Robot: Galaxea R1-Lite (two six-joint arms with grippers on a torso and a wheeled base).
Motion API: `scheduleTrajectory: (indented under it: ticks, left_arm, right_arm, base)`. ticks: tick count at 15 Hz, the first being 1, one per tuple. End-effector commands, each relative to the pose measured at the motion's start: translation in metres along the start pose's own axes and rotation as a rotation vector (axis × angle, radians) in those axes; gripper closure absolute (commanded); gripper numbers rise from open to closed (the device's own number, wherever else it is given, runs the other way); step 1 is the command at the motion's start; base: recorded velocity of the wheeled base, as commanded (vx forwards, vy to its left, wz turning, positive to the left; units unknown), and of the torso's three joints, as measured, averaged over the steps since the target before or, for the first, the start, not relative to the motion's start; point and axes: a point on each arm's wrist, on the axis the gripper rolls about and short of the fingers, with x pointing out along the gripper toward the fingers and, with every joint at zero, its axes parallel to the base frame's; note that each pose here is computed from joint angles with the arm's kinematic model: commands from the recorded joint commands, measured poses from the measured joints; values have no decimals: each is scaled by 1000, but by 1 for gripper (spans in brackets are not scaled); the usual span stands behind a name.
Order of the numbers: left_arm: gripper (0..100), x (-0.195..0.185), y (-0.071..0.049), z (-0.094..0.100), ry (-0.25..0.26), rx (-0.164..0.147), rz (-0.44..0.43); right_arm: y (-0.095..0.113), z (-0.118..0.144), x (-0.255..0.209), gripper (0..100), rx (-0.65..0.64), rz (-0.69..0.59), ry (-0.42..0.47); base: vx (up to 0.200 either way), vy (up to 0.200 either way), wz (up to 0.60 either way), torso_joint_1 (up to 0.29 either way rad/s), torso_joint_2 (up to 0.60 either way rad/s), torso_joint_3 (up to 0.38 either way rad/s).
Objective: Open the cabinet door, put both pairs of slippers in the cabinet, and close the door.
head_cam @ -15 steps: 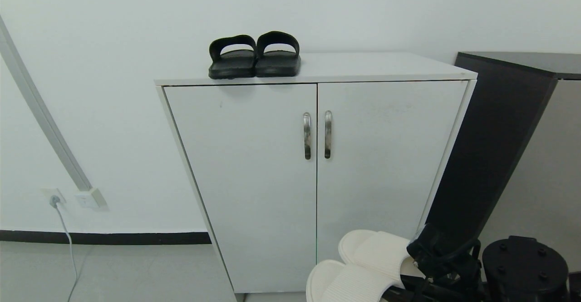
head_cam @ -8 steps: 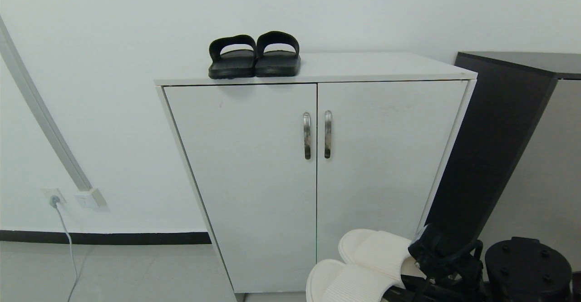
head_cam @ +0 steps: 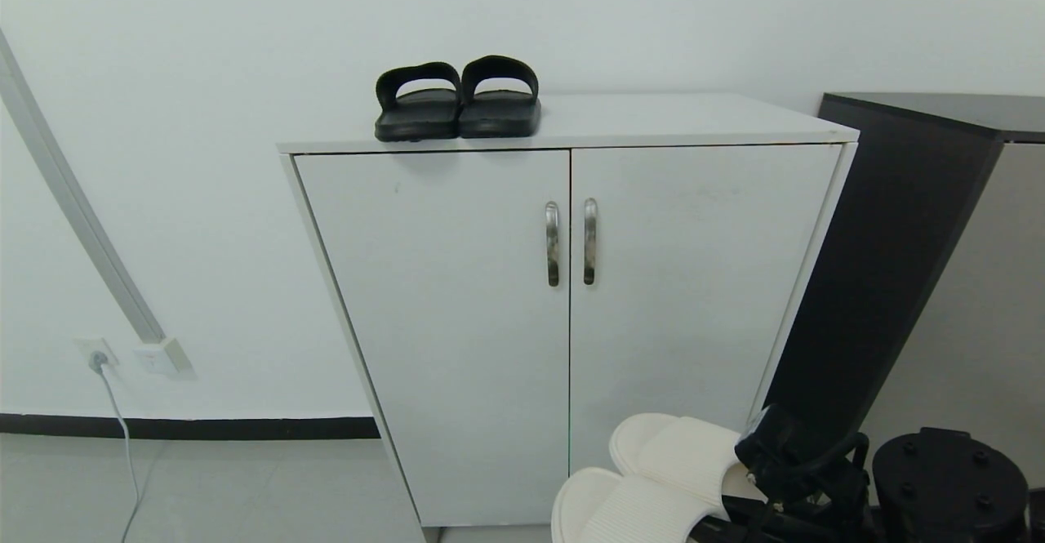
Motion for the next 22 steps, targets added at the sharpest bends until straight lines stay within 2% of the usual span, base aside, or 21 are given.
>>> scheduleTrajectory:
  ticks: [1, 2, 3, 4, 6, 7, 9, 10, 12, 13, 14, 16, 20, 22]
  left_arm:
    - [0, 0, -1, 67, -41, -148, -50]
    - [0, 17, -2, 76, 66, -149, -103]
    - [0, 24, -2, 78, 103, -143, -126]
    - [0, 52, -4, 85, 182, -132, -193]
    - [0, 88, -10, 100, 165, -132, -341]
    - [0, 95, -11, 101, 160, -131, -365]
    - [0, 124, -16, 108, 149, -102, -430]
    - [0, 143, -24, 112, 154, -91, -486]
    - [0, 175, -49, 123, 173, -87, -602]
    - [0, 188, -59, 132, 167, -86, -641]
    - [0, 194, -64, 136, 161, -84, -654]
    - [0, 222, -91, 155, 132, -83, -727]
    - [0, 249, -137, 156, 143, -85, -855]
    - [0, 258, -157, 155, 129, -124, -926]
  right_arm:
    - [0, 0, 1, 100, 1, 1, 3]
    - [0, -1, 2, 100, -2, 0, 4]
    - [0, 0, 3, 100, -1, 1, 1]
    - [0, 0, 2, 100, -1, 1, -3]
    - [1, -1, 2, 100, -2, -1, -2]
    - [1, -1, 2, 100, -2, -1, -2]
    - [2, -1, 2, 100, -4, 3, -2]
    - [2, -1, 2, 100, -7, 4, 0]
    - [3, -1, 2, 100, -7, 5, -5]
    - [3, -1, 2, 100, -7, 5, -5]
    - [3, -1, 2, 100, -6, 5, -5]
    - [3, 0, 1, 100, -6, 3, -7]
    - [3, -1, 2, 100, -6, 5, -2]
    - [3, -1, 1, 100, -6, 3, -4]
  base:
    - [0, 0, 0, 0, 0, 0]
    - [0, 0, 0, 0, 0, 0]
    - [0, 0, 0, 0, 0, 0]
    - [0, 0, 0, 0, 0, 0]
    - [0, 0, 0, 0, 0, 0]
    - [0, 0, 0, -22, 129, 144]
    - [0, 0, 0, -10, 58, 73]
    - [0, 0, 0, 0, 0, 0]
    - [0, 0, 0, 0, 0, 0]
    - [0, 0, 0, 0, 0, 0]
    - [0, 0, 0, 0, 0, 0]
    - [0, 0, 0, 0, 0, 0]
    - [0, 0, 0, 0, 0, 0]
    - [0, 0, 0, 0, 0, 0]
